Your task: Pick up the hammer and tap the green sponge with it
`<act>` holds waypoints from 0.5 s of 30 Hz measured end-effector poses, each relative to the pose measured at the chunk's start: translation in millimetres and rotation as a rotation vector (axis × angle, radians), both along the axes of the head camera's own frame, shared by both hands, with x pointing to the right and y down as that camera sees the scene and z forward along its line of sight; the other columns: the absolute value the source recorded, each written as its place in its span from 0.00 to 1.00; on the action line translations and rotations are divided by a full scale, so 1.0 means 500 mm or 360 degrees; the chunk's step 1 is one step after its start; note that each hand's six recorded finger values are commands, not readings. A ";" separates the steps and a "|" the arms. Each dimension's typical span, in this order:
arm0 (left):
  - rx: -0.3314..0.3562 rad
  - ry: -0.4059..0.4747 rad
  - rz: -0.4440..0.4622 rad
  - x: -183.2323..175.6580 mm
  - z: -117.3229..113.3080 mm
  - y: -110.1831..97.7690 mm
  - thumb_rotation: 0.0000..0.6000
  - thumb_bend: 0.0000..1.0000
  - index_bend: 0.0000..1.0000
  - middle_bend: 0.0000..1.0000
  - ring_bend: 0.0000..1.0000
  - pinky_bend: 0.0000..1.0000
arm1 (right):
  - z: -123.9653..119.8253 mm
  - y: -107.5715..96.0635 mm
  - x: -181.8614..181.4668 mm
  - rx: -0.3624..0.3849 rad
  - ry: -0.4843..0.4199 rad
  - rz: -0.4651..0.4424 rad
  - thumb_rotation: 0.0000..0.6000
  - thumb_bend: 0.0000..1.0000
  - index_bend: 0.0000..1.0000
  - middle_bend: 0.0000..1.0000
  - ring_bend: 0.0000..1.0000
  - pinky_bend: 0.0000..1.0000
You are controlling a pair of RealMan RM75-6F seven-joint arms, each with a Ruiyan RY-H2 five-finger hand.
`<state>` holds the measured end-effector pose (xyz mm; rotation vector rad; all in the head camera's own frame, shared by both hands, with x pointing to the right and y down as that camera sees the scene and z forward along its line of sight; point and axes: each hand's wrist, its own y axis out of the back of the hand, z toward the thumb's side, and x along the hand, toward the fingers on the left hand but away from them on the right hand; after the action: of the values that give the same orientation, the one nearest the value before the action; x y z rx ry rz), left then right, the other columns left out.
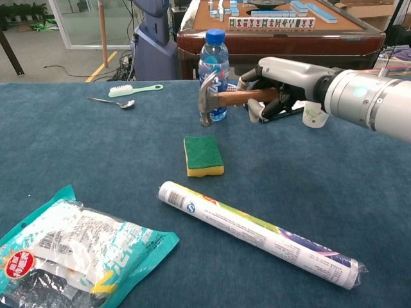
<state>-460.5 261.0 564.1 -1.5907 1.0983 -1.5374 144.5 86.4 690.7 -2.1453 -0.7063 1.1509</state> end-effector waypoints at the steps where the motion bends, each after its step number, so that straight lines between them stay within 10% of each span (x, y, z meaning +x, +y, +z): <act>1: -0.0001 -0.0001 -0.0001 -0.001 0.000 0.001 1.00 0.25 0.20 0.04 0.01 0.01 | 0.007 0.004 -0.004 0.0000 0.0007 -0.0009 1.00 1.00 0.66 0.80 0.73 0.83; 15: -0.0014 -0.0016 -0.0017 -0.010 0.003 0.008 1.00 0.25 0.20 0.04 0.01 0.01 | 0.092 0.028 -0.031 0.0015 0.0128 -0.0122 1.00 1.00 0.67 0.80 0.74 0.83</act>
<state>-465.3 265.1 565.4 -1.5835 1.0979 -1.5574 128.8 100.4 736.9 -2.0875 -0.5874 1.1836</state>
